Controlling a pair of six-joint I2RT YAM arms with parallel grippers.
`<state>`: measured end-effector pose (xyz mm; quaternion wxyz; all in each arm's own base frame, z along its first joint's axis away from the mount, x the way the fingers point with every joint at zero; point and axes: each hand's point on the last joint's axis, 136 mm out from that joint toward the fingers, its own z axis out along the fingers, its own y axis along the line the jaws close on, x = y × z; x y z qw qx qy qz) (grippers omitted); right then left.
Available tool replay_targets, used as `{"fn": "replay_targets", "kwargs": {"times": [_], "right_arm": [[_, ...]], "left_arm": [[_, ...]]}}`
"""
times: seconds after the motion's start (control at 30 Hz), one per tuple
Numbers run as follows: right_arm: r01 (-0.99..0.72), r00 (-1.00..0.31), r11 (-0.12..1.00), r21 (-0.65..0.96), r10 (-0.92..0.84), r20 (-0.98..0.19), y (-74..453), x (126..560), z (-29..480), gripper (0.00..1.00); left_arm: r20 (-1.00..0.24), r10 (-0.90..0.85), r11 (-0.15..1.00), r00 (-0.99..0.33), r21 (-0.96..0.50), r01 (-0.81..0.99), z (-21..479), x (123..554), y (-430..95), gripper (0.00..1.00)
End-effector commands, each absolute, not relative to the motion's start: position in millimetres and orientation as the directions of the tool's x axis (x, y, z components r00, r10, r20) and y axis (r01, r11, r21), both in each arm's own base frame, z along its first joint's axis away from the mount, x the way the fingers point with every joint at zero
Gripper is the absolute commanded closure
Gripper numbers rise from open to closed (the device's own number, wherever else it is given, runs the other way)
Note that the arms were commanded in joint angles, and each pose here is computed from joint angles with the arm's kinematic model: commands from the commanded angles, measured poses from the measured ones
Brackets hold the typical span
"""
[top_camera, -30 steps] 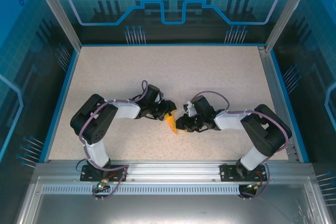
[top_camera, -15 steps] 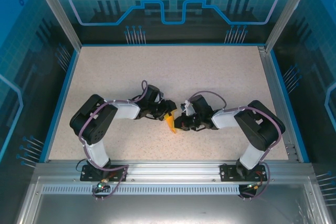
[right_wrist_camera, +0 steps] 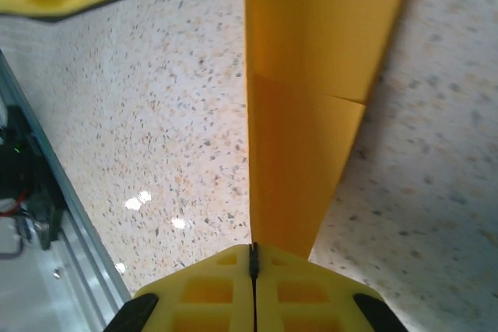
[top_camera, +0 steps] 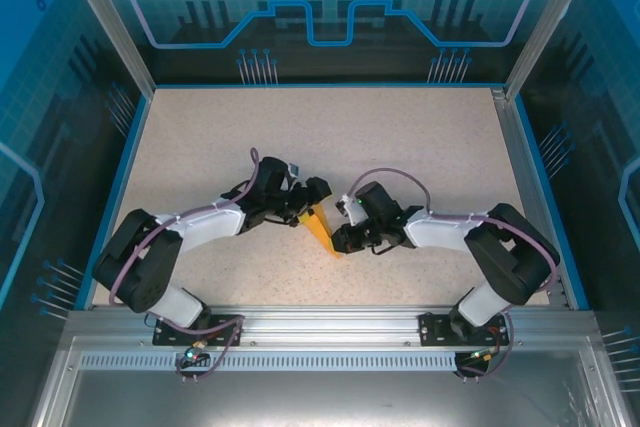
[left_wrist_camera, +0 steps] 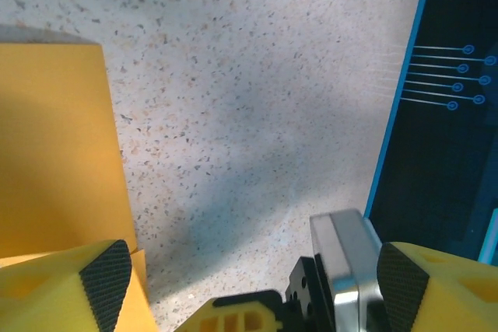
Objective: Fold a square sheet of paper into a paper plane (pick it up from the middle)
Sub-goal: Fold the wing for the fifth time at the center of the table.
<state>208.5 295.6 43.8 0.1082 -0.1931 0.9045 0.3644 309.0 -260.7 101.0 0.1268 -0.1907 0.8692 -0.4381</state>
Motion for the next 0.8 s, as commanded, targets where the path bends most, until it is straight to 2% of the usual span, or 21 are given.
{"fn": "replay_targets", "kwargs": {"times": [0.0, 0.2, 0.37, 0.47, 0.57, 0.77], "right_arm": [[-0.552, -0.831, 0.68, 0.482, -0.408, -0.378, 294.8, 197.2, 39.6, 0.94], [-0.545, -0.838, 0.712, 0.443, -0.455, -0.3, 298.4, 188.1, 11.1, 0.95], [-0.513, -0.858, 0.694, 0.505, -0.433, -0.276, 306.7, 179.0, 2.4, 0.95], [-0.485, -0.874, 0.73, 0.482, -0.409, -0.261, 299.3, 180.9, -4.0, 0.96], [-0.396, -0.918, 0.725, 0.563, -0.322, -0.232, 297.0, 188.0, -1.8, 0.96], [-0.282, -0.959, 0.602, 0.747, -0.167, -0.228, 296.1, 201.2, 18.0, 0.96]], "left_arm": [[-0.023, -0.465, 0.58, -0.885, -0.763, -0.285, 80.8, 299.4, -247.6, 0.13], [0.007, -0.477, 0.586, -0.879, -0.743, -0.325, 67.2, 293.5, -243.6, 0.12], [0.011, -0.485, 0.59, -0.875, -0.734, -0.336, 63.1, 292.2, -241.4, 0.12], [0.003, -0.485, 0.589, -0.875, -0.739, -0.328, 66.8, 292.7, -241.0, 0.12], [-0.016, -0.479, 0.593, -0.878, -0.743, -0.31, 73.1, 293.7, -240.8, 0.12], [-0.105, -0.482, 0.595, -0.87, -0.768, -0.237, 102.4, 296.4, -235.0, 0.11]]}}
